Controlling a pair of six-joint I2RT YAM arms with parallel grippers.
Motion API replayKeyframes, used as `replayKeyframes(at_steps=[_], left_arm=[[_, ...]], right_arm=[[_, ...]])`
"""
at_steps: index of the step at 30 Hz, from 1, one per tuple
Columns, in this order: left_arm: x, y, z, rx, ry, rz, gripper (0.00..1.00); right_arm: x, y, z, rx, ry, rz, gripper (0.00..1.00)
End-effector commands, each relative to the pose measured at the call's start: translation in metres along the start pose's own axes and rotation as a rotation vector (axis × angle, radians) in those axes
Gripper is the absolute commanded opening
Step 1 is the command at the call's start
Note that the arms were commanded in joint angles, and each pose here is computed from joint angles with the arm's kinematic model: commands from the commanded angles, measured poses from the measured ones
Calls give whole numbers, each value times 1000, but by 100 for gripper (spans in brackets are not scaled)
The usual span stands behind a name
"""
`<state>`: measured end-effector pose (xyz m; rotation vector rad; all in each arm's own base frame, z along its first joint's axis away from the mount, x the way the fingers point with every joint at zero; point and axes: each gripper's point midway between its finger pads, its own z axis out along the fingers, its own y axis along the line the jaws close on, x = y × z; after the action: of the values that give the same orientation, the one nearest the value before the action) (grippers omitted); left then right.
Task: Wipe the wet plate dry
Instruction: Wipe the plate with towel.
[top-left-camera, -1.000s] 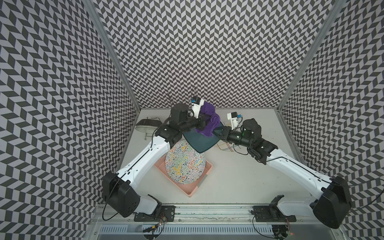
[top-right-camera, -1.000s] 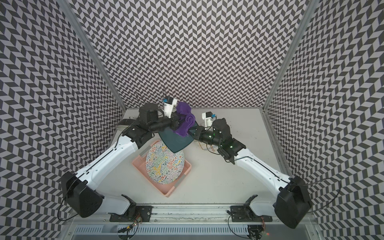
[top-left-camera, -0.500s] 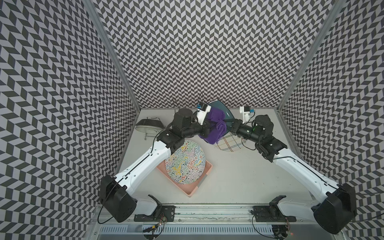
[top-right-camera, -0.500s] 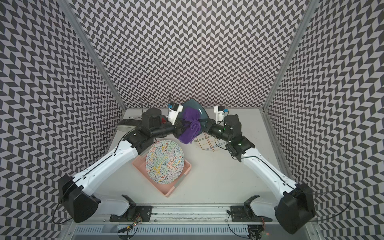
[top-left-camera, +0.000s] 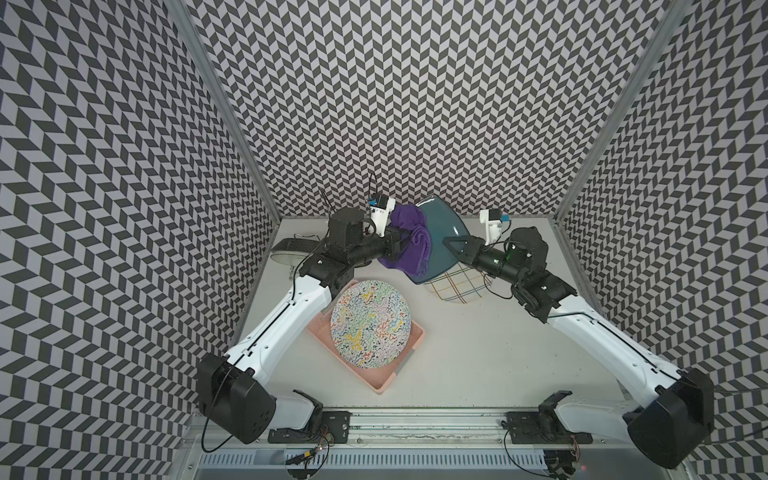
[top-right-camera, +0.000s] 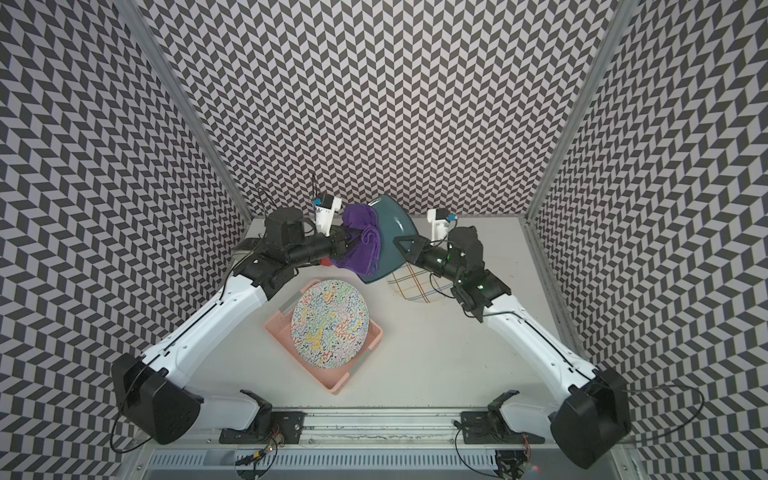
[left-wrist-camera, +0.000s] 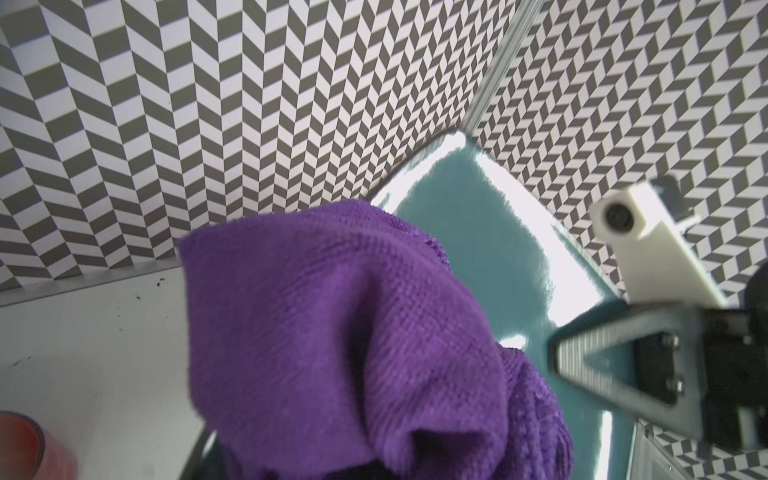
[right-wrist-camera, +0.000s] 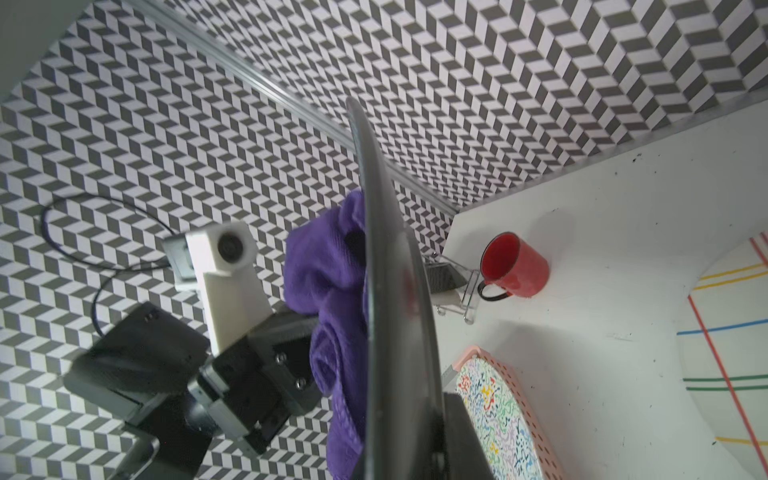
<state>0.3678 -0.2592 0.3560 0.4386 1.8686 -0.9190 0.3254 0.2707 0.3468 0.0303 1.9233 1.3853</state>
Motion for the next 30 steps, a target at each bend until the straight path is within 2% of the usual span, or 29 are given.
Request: replayKeyframes(at_steps=[1,5,8,10,13,16,18,20,24,30], left_arm=[[22,14,23,-33,82,-76,0],[35,-14,42,5,152,4,0],[12,-10,29,48,66,-76,0],[-18,-5,1,172,-63,-220,0],[-65,-16,-57,456,-299,-412,0],[-85,-38,-97,718,-401,-541,0],[-92,-52,-109,846,-411,-588,0],[-95,-62,-109,912,-390,-617,0],[-103,-81,-108,978,-371,-636,0],[-126,-105,-130,1130,-407,-631,0]], right_arm=[[-28,168,-62,-560,-129,-265,0],[-64,173,-79,-551,-225,-271,0],[-98,163,-105,-558,-309,-224,0],[-115,157,-124,-565,-362,-193,0],[-125,150,-145,-608,-393,-147,0],[-121,152,-158,-708,-395,-103,0],[-117,153,-152,-725,-351,-98,0],[-114,147,-139,-675,-303,-100,0],[-101,131,-111,-605,-235,-53,0],[-64,123,-72,-582,-120,4,0]])
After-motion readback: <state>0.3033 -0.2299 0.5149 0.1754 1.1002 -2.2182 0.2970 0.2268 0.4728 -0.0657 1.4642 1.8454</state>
